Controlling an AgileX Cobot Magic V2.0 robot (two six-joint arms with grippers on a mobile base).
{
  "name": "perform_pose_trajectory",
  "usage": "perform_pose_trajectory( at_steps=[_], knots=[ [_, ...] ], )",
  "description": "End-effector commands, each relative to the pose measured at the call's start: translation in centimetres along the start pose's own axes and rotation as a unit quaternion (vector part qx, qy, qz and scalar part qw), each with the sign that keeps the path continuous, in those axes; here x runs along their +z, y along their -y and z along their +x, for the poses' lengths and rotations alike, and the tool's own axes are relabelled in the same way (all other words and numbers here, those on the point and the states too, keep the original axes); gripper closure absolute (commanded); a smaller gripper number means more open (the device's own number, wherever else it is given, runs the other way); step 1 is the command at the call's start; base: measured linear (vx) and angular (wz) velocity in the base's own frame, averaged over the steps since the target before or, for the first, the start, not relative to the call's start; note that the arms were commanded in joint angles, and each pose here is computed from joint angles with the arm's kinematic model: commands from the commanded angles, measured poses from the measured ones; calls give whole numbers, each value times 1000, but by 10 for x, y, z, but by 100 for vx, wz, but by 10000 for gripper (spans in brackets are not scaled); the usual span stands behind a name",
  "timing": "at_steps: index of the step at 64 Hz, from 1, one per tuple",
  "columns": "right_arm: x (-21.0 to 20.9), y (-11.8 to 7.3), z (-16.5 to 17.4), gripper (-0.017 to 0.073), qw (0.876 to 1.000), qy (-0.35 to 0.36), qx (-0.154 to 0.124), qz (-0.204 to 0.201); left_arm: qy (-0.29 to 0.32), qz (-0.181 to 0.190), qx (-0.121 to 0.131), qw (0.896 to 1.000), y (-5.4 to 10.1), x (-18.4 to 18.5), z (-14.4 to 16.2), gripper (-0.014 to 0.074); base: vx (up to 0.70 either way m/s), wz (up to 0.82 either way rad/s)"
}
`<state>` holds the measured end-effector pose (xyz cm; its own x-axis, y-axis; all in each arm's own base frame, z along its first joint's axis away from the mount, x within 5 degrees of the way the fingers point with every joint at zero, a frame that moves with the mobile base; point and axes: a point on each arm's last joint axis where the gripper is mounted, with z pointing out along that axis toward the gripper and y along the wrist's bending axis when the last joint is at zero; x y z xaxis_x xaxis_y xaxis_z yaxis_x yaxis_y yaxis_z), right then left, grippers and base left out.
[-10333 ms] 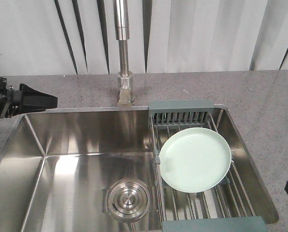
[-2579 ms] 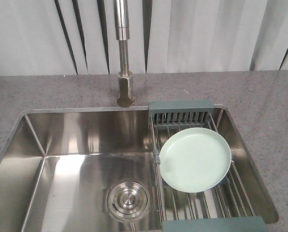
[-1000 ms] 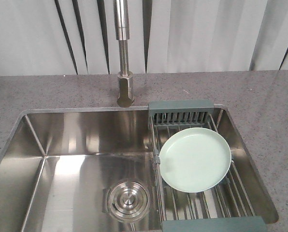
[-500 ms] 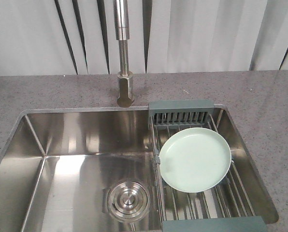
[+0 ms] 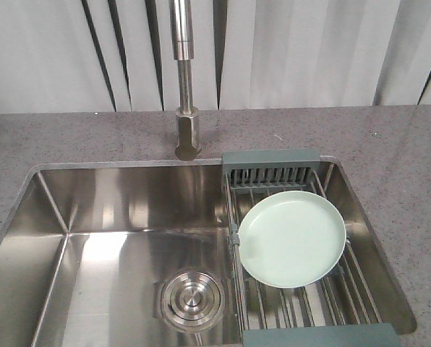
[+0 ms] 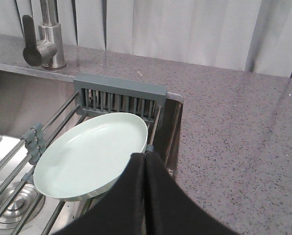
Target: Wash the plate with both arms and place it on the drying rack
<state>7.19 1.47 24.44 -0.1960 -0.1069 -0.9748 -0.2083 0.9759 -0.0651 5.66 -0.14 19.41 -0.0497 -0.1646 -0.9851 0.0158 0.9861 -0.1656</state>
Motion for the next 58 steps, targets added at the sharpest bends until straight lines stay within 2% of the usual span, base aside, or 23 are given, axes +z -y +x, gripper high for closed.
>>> perform_pose_trajectory(
  at_steps=[1, 18, 33, 58],
  knots=[
    [-3, 2, -8, 569, 999, 47, -15, 12, 34, 6, -9, 999, 0, -1, -2, 599, 0, 0],
    [-6, 0, 30, 569, 996, 89, -9, 22, 34, 6, -9, 999, 0, -1, -2, 599, 0, 0],
    [-4, -1, 52, 569, 994, 108, 25, 22, 34, 6, -9, 999, 0, -1, -2, 599, 0, 0],
    [-5, -1, 56, 569, 994, 98, 30, 23, 34, 6, -9, 999, 0, -1, -2, 599, 0, 0]
  ],
)
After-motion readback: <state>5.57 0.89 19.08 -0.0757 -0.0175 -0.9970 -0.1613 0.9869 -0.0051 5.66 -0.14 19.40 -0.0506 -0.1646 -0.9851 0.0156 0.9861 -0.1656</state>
